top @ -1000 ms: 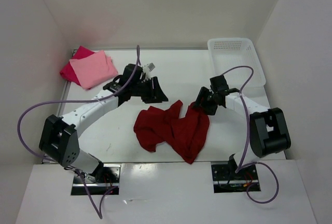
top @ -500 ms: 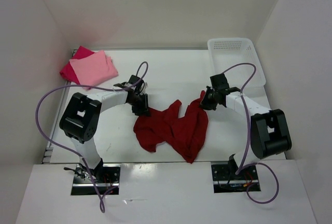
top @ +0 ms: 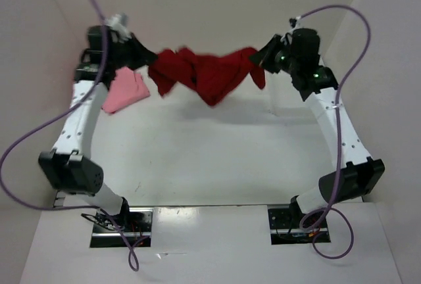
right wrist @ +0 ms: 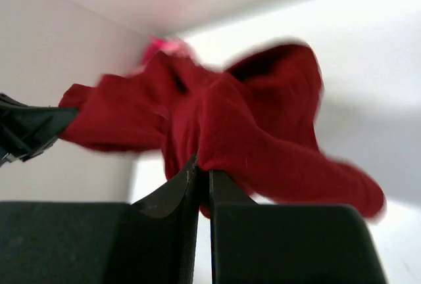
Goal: Fold and stack the t-shirts
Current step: Flatten out the tshirt
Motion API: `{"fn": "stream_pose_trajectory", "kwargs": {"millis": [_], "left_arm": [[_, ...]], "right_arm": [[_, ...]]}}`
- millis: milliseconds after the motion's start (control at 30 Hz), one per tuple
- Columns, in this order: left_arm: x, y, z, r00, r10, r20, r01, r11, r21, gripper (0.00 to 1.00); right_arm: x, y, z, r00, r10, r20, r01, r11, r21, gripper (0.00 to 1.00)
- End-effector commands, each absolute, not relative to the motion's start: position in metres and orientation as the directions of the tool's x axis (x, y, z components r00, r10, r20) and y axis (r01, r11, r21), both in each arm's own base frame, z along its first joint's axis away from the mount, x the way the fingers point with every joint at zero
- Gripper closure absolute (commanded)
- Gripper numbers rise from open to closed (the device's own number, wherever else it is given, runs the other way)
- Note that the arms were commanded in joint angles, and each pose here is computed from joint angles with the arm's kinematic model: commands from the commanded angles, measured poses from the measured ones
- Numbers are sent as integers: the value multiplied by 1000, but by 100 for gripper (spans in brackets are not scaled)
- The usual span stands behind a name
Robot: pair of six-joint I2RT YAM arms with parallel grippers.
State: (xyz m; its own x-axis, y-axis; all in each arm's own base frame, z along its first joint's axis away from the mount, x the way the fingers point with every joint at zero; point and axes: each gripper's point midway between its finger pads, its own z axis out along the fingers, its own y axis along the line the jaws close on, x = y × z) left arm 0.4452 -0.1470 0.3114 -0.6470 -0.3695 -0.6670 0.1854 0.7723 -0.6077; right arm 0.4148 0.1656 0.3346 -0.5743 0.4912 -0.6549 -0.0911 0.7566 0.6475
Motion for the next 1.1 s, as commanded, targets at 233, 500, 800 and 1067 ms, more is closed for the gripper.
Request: {"fn": "stream_pose_trajectory", "kwargs": {"millis": [233, 500, 800, 1067], "left_arm": [[384, -45, 453, -204, -539, -817, 259, 775, -576, 88], [361, -22, 235, -492, -645, -584, -82, 703, -707, 21], [329, -33, 171, -626, -629, -461, -162, 683, -712, 27], [305, -48, 146, -679, -620, -394, -188, 666, -722, 27]], "right_arm": [[416, 134, 275, -666, 541, -514, -8, 684, 730, 81], [387, 131, 191, -718, 512, -472, 108, 751, 651, 44], [310, 223, 165, -842, 222, -492, -85, 845, 527, 83], [260, 343, 145, -855, -149, -496, -389, 817, 426, 56]]}}
